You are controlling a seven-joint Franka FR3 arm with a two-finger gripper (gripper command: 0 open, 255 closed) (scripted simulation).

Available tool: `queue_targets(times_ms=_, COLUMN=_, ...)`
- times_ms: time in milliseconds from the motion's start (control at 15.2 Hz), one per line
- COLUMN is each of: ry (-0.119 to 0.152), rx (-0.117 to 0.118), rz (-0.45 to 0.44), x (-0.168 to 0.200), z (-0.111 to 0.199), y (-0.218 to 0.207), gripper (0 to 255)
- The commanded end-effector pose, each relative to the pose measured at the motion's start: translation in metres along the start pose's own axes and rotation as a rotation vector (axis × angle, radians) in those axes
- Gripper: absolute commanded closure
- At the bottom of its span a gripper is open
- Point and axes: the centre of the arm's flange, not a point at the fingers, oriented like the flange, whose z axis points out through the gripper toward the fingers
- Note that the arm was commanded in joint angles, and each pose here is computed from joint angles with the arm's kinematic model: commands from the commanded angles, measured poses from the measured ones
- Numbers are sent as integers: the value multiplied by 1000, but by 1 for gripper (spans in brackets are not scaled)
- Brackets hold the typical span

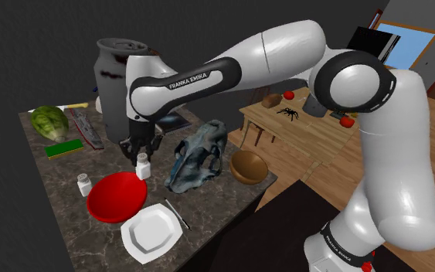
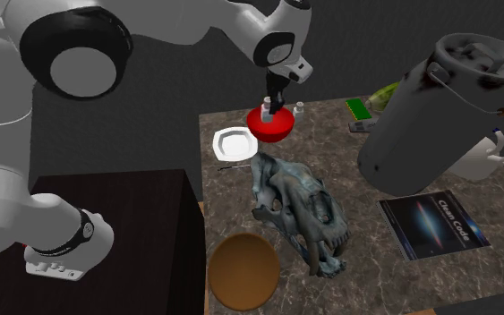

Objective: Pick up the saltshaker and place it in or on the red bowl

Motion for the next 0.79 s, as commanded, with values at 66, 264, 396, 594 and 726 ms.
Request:
queue_targets(times_ms=66, ry=0, rx=0, rz=2, x=18, z=0, y=-35, gripper=255)
queue_targets(times_ms=264, ry=0, rx=0, rz=2, x=39, z=0, y=-71, gripper=255)
queue_targets(times_ms=396, ry=0, rx=0, rz=2, x=40, z=11, y=-69, gripper=255)
queue_targets(times_ms=594, ry=0, rx=0, rz=2, x=41, z=26, y=-68, gripper=255)
queue_targets(times_ms=726, ry=0, rx=0, rz=2, x=42, z=37, y=-67, gripper=255)
